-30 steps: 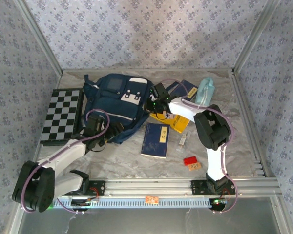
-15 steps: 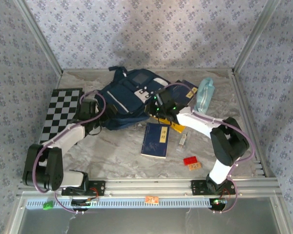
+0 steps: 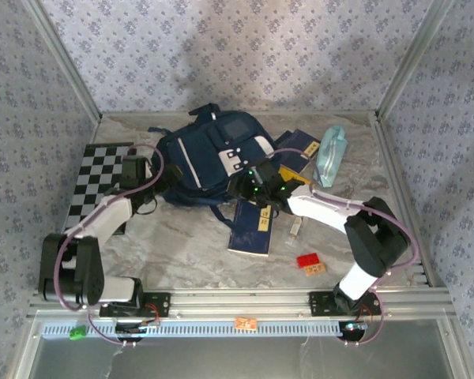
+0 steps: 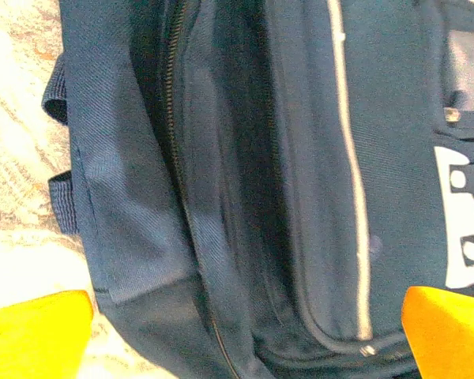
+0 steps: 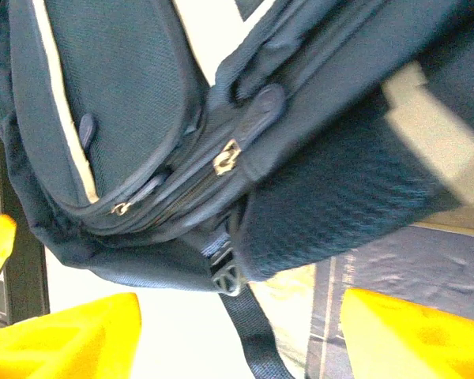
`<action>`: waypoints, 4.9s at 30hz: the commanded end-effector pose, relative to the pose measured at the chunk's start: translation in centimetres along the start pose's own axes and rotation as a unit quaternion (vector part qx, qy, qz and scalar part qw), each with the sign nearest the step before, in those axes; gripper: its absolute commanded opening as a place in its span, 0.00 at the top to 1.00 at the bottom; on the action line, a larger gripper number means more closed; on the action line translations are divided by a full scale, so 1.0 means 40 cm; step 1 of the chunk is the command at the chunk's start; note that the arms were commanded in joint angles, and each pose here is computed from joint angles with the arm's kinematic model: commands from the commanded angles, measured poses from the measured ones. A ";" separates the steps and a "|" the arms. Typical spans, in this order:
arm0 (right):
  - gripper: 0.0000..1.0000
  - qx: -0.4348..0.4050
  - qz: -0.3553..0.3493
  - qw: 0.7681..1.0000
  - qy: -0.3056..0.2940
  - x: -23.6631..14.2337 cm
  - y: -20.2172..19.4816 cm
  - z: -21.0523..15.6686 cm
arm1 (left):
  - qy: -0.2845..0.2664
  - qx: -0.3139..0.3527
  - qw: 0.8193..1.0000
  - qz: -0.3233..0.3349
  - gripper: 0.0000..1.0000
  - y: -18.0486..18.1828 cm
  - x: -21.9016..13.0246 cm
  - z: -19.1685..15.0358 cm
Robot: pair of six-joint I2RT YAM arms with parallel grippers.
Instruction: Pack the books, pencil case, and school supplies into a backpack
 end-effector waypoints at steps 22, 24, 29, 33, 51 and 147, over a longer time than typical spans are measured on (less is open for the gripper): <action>0.36 0.102 -0.004 0.995 0.011 0.125 -0.050 0.059 | 0.071 0.112 0.988 -0.074 0.02 -0.174 -0.052 -0.262; 0.40 0.109 -0.003 0.994 0.004 0.135 -0.052 0.065 | 0.071 0.138 0.985 -0.076 0.03 -0.185 -0.037 -0.274; 0.71 0.142 0.050 0.989 -0.002 0.130 -0.030 0.086 | 0.082 0.208 0.970 -0.095 0.10 -0.223 -0.009 -0.305; 0.94 0.143 0.086 0.986 -0.015 0.078 0.022 0.102 | 0.063 0.292 0.944 -0.140 0.16 -0.254 0.002 -0.332; 1.00 0.140 0.141 0.979 -0.047 -0.063 0.151 0.130 | -0.056 0.402 0.898 -0.173 0.35 -0.311 0.053 -0.350; 0.29 0.106 0.113 0.986 0.063 0.022 0.058 0.070 | 0.016 0.342 0.929 -0.138 1.00 -0.386 0.055 -0.302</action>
Point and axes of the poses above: each hand's point on the last joint's axis, 136 mm out from that joint toward the fingers, its own x axis out along the fingers, its own y axis along the line the jaws close on, z = x × y, the point moved 7 cm from there along -x, back along the fingers, and after that the axes turned 6 degrees about x, right-handed, at the moved point
